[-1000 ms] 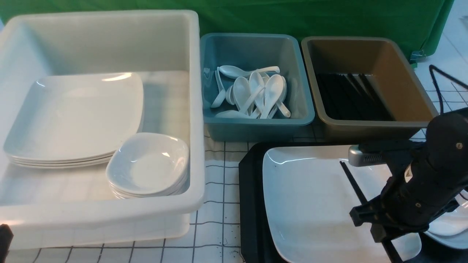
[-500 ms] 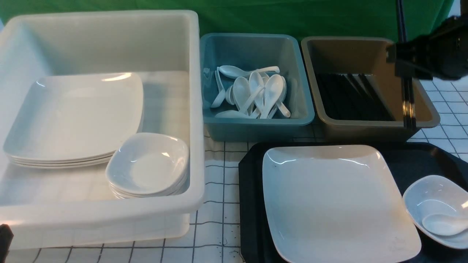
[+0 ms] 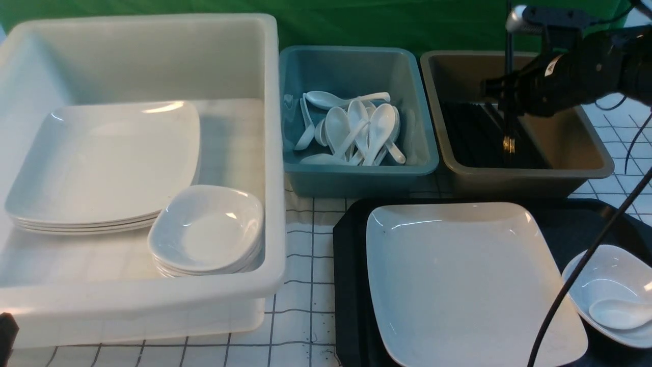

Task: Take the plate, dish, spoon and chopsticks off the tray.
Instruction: Use the right arm to put the chopsticks into the small storage box on the right

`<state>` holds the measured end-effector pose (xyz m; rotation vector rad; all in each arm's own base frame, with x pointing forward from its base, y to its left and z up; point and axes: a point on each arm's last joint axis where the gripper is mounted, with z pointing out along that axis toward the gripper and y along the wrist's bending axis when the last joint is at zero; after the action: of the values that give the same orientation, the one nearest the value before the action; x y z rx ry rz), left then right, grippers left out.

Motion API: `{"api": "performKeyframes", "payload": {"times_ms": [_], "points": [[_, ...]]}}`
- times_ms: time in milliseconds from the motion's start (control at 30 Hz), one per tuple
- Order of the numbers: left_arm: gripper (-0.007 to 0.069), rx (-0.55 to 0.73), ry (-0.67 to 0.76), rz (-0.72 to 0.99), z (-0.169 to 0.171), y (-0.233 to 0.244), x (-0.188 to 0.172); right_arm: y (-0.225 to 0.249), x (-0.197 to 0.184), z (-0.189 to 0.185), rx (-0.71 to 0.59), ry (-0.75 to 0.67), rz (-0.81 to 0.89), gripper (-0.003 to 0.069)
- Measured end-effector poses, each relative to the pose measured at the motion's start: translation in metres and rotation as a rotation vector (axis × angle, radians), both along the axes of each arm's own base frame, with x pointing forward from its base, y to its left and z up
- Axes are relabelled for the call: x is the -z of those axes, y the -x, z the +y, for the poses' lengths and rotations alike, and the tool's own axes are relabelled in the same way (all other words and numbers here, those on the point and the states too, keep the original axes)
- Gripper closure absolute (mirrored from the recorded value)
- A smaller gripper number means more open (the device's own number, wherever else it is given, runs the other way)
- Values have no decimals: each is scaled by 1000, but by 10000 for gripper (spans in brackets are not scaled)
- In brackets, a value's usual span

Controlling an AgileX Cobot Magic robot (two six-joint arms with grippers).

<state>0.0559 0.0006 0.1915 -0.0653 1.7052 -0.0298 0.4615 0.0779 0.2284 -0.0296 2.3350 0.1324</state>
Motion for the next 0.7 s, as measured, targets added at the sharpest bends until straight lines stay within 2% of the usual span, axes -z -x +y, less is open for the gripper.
{"api": "performKeyframes", "payload": {"times_ms": [133,233,467,567,700], "points": [[604,0,0,0,0,0,0,5,0,-1,5,15,81,415],[604,0,0,0,0,0,0,14,-22,-3,-23,57,132,410],[604,0,0,0,0,0,0,64,-102,-14,-154,207,280,518],[604,0,0,0,0,0,0,93,-128,-23,-156,247,309,580],[604,0,0,0,0,0,0,132,-137,-46,-101,268,335,617]]}}
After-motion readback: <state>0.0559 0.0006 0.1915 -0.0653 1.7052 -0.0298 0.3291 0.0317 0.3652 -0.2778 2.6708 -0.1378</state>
